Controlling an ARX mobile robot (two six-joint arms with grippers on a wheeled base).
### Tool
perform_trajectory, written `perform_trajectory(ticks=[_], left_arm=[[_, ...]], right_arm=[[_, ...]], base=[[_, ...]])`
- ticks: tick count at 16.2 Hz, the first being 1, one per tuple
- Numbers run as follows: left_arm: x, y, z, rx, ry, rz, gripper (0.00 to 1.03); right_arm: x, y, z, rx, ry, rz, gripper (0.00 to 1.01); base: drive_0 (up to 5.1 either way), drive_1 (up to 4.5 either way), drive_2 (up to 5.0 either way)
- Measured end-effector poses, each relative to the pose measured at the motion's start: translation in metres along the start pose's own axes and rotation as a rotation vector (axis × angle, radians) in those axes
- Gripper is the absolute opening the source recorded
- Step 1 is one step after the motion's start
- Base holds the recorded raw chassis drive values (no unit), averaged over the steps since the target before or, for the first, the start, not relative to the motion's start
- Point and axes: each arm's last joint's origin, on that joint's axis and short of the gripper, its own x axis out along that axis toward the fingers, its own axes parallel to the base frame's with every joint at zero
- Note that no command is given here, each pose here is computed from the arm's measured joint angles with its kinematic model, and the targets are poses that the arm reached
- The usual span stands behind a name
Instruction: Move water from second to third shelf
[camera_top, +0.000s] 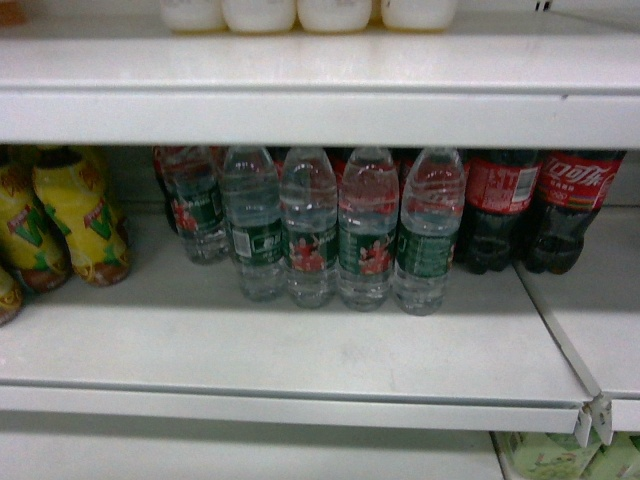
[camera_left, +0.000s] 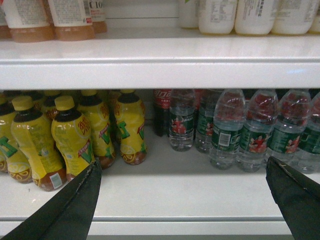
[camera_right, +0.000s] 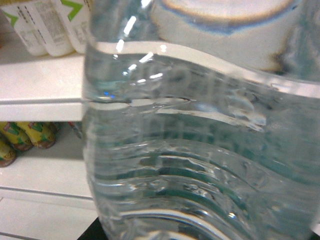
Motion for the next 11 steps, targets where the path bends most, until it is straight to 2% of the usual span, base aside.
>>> perform_trajectory(ticks=[11], left_arm=[[0.0000,0.0000,0.0002,0.000,-0.002,-0.001,0.98]], right_arm=[[-0.0006,0.0005,0.0028,0.005,-0.011,0.002,0.42]], base=[[0.0,0.00,0.0]])
